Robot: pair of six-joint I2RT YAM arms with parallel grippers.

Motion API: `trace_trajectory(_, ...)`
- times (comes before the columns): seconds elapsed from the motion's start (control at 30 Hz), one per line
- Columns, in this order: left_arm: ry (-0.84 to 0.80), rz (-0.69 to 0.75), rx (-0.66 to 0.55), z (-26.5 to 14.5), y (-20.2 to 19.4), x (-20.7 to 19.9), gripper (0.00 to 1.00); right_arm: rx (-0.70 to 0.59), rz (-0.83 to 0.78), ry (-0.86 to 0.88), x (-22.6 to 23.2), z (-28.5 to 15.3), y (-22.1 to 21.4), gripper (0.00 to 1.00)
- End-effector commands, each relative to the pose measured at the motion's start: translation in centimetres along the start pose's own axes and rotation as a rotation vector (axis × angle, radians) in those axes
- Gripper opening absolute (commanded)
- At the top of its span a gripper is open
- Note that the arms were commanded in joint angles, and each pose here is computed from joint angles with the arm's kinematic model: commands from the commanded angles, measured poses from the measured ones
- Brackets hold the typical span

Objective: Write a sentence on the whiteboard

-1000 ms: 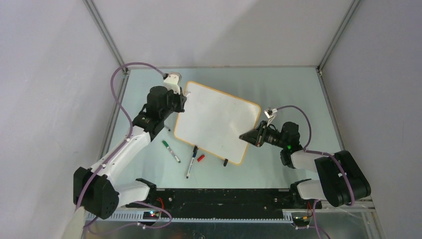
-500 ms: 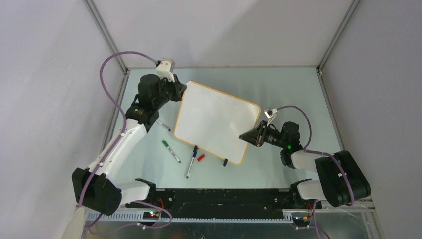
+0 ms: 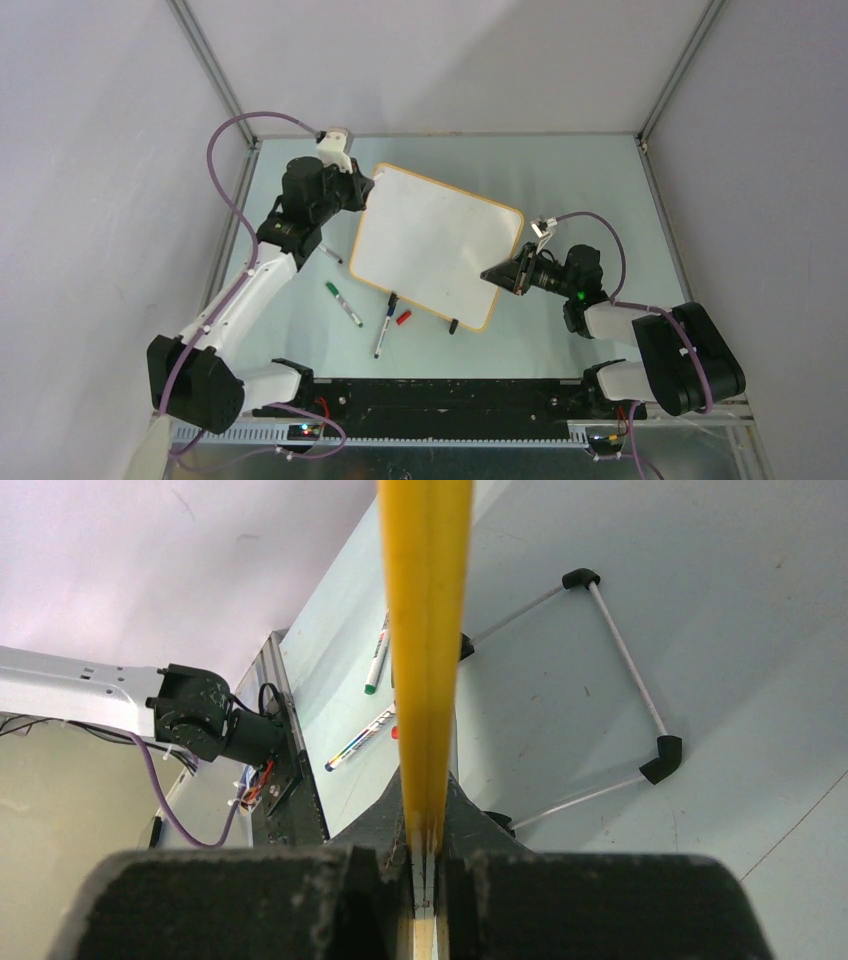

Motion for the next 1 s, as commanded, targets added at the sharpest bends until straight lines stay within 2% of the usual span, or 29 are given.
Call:
trace_trajectory(0.0,0.028,0.028,-0.048,0.3,1.0,0.5,0.00,-0.044,-0.101,0.033,0.4,0.3,0.9,0.00)
trace_trajectory(0.97,0.038,0.028,0.025,1.9,-0.2,0.8,0.00,-0.044,-0.100,0.034,0.4,0.2,1.0,0.00)
Point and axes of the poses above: each gripper's point midway between its finger pads, its own z axis out along the fingers, its own x axis along the line the jaws close on, y = z × x, the point moved 8 cm from there along -z, back along the fingers, and after that the axes turned 14 degrees about z, right-handed, at the moved point
